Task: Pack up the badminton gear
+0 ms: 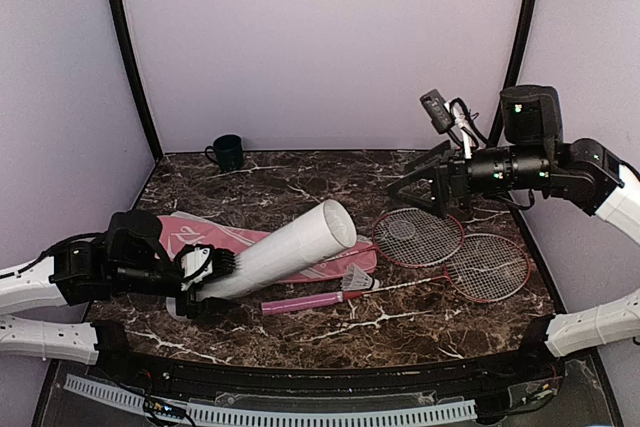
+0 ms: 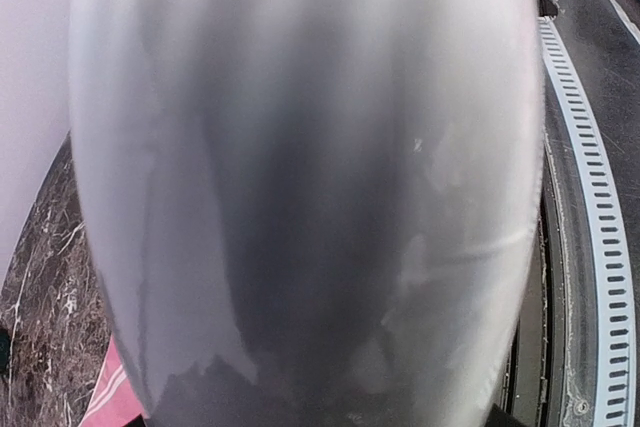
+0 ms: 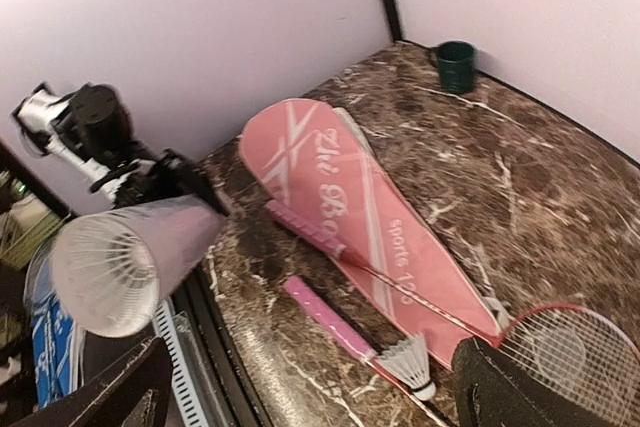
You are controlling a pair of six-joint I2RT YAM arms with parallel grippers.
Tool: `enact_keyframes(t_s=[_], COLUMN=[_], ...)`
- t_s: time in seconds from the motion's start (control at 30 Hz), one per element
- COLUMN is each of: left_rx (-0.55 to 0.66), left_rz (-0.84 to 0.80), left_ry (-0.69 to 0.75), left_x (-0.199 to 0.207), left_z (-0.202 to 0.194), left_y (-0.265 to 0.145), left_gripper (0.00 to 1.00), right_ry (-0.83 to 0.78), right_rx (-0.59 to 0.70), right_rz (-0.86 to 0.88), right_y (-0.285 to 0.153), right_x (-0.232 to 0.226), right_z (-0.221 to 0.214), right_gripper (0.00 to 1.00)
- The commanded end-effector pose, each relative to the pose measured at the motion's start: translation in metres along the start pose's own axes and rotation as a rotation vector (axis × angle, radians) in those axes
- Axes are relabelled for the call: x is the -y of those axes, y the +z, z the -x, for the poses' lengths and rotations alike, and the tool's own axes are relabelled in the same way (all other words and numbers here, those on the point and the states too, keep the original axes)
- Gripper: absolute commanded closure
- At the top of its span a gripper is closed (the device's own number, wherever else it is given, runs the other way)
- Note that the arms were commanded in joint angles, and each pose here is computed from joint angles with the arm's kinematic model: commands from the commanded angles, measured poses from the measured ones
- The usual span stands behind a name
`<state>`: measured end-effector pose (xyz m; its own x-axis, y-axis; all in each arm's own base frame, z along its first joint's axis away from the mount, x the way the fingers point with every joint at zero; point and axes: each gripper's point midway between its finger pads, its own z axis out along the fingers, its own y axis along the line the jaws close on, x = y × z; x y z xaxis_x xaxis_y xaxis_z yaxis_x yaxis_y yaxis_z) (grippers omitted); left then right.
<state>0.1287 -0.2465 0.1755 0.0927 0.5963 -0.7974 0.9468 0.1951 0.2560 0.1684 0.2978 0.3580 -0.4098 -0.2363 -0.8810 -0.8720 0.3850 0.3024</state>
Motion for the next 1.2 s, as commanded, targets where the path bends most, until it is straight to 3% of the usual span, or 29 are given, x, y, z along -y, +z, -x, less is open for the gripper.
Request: enact_keyframes(t_s=[0.0, 0.23, 0.4, 0.73, 1.17], left_rx=[0.103, 0.123, 0.150, 0.163, 0.168], left_rz=[0.061, 0.073, 0.089, 0.098, 0.105], left_ry=[-0.009, -0.009, -0.011, -0.009, -0.004], left_x=[-0.012, -0.014, -0.015, -0.016, -0.016], left_z=[0.023, 0.027, 0.030, 0.030, 0.030], left_y=[-0.009, -0.012, -0.016, -0.018, -0.019], left_gripper=[0.67, 0.67, 0.67, 0.67, 0.67], right_ry=[0.120, 0.195, 0.261, 0.231, 0.107], right_rx=[-0.108, -0.358, -0.405, -0.552, -0.662], right_rz=[-0.259, -0.447, -0.445, -0.479, -0.635], right_y=[-0.011, 0.019, 0.058, 0.129, 0.164], right_x=[0.061, 0.114, 0.129, 0.135, 0.143], right_z=[-0.041, -0.102, -0.125, -0.180, -0.192], right_gripper=[0.05, 0.17, 0.24, 0.19, 0.16])
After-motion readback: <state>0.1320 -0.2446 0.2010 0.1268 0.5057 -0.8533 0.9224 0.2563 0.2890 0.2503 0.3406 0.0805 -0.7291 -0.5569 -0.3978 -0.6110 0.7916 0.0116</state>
